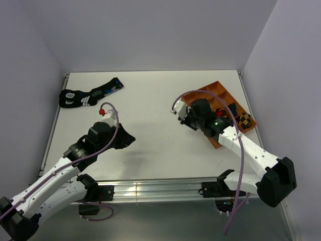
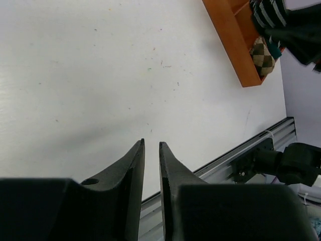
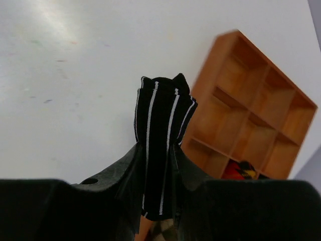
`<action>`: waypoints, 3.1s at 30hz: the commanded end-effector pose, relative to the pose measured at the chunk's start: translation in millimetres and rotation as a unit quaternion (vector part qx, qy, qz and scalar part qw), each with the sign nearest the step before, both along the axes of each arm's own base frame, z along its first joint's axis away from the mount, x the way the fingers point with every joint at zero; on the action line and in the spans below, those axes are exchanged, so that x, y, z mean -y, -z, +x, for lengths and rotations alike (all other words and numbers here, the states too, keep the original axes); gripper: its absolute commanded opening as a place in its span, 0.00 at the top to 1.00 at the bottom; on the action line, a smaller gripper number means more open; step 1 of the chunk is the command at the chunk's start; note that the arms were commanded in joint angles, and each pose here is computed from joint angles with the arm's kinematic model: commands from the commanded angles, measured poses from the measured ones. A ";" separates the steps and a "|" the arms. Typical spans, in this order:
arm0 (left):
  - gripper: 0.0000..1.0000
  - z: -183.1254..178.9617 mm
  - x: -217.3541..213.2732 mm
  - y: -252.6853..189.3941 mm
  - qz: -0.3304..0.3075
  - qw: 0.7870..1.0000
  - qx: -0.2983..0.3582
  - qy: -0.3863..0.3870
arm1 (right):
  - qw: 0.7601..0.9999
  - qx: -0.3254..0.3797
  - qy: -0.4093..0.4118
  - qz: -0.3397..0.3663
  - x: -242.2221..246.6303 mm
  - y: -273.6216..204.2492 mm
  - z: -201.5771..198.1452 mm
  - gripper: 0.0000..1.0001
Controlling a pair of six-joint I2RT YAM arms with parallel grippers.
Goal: Roll the socks
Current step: Pick up the sock at the center of the board, then place the sock in the storage box.
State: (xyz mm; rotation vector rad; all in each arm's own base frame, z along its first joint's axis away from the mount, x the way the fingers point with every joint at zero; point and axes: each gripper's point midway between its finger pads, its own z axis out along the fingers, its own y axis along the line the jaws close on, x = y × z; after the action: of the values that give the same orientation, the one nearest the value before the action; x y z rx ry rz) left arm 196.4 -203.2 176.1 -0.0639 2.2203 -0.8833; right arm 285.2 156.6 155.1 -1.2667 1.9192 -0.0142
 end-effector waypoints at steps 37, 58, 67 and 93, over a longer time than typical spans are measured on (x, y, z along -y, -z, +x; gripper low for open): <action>0.75 2.5 -30.5 -59.8 0.062 0.989 0.136 0.012 | 0.925 -0.109 0.359 -0.065 148.4 83.8 65.9 1.00; 0.74 3.9 -27.8 -53.1 0.068 0.990 0.126 0.016 | 0.924 -0.226 0.304 -0.048 128.6 118.8 45.6 1.00; 0.74 5.0 -26.8 -49.7 0.072 0.990 0.120 0.018 | 0.910 -0.285 0.301 -0.008 133.2 125.6 43.9 1.00; 0.73 4.4 -23.9 -47.1 0.072 0.990 0.116 0.026 | 0.902 -0.286 0.323 0.023 145.1 113.5 53.2 0.65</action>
State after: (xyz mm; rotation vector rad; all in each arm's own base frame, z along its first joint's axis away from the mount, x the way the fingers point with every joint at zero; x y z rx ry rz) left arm 198.6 -175.0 220.4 0.1163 2.0914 -0.7052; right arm 333.9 16.7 29.7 -0.5958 2.7606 0.0881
